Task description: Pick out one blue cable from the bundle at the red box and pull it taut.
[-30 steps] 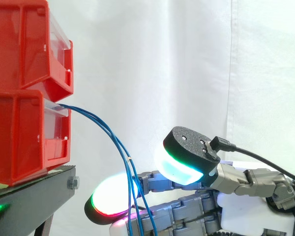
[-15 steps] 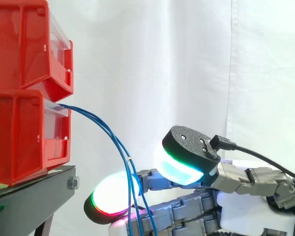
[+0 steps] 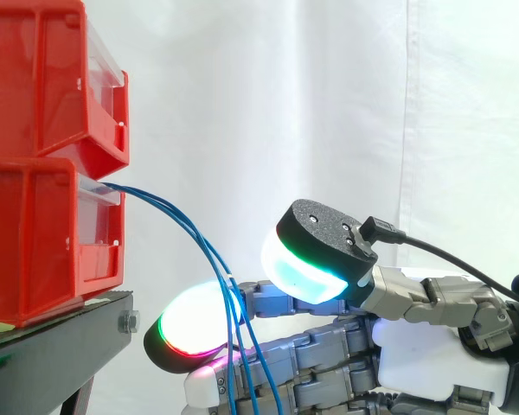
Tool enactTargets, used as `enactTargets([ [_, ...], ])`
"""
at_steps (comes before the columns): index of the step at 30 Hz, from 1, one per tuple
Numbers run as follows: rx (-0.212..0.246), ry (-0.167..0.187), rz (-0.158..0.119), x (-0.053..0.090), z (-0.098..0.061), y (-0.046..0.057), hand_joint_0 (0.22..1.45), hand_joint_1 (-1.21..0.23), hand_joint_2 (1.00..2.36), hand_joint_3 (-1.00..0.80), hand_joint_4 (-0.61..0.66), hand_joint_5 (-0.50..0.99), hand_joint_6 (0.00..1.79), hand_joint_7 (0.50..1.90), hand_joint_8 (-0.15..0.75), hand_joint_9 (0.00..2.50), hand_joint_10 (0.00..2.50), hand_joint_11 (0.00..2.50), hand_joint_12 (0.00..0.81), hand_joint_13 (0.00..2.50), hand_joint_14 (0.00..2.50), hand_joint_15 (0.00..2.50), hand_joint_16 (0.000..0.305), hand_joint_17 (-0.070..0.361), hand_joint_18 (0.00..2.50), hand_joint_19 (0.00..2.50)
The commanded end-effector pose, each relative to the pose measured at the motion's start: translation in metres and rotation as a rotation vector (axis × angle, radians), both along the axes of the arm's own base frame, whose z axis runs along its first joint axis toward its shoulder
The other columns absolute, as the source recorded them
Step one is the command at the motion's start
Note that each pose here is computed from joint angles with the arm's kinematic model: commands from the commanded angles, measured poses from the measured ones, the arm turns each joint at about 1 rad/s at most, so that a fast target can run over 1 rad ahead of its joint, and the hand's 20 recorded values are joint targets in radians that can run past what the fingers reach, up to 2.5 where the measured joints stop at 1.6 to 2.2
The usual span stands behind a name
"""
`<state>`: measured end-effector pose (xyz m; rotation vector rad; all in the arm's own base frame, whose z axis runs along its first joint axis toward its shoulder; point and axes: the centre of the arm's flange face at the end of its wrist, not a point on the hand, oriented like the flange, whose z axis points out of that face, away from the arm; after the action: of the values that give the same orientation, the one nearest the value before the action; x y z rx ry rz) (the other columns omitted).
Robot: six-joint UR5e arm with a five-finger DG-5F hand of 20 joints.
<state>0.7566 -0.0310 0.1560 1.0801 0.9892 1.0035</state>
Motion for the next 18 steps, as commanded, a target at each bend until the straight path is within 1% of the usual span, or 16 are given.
enactTargets([
  [1, -0.001, -0.001, 0.008, 0.0005, 0.0005, 0.0007, 0.58, -0.63, 1.01, -0.42, 0.14, -0.13, 0.5, 1.09, 0.224, 0.7, 0.01, 0.14, 0.311, 0.57, 0.0, 0.08, 0.05, 0.112, 0.41, 0.35],
  [7, -0.002, -0.003, 0.009, 0.0006, 0.0007, -0.0001, 0.59, -0.62, 1.01, -0.41, 0.1, -0.12, 0.5, 1.19, 0.227, 0.71, 0.01, 0.14, 0.311, 0.58, 0.0, 0.08, 0.05, 0.112, 0.41, 0.36],
  [10, -0.003, -0.003, 0.017, 0.0008, 0.0007, 0.0017, 0.59, -0.62, 1.01, -0.41, 0.09, -0.11, 0.5, 1.25, 0.227, 0.72, 0.01, 0.15, 0.314, 0.59, 0.0, 0.09, 0.05, 0.112, 0.42, 0.37],
  [14, -0.004, -0.003, 0.021, 0.0008, 0.0008, 0.0011, 0.59, -0.61, 1.01, -0.41, 0.09, -0.1, 0.5, 1.29, 0.229, 0.73, 0.01, 0.15, 0.314, 0.6, 0.0, 0.09, 0.05, 0.112, 0.43, 0.38],
  [18, -0.005, -0.002, 0.023, 0.0007, 0.0006, 0.0012, 0.59, -0.57, 1.01, -0.42, 0.09, -0.1, 0.5, 1.29, 0.232, 0.74, 0.01, 0.15, 0.313, 0.6, 0.01, 0.09, 0.05, 0.112, 0.43, 0.38],
])
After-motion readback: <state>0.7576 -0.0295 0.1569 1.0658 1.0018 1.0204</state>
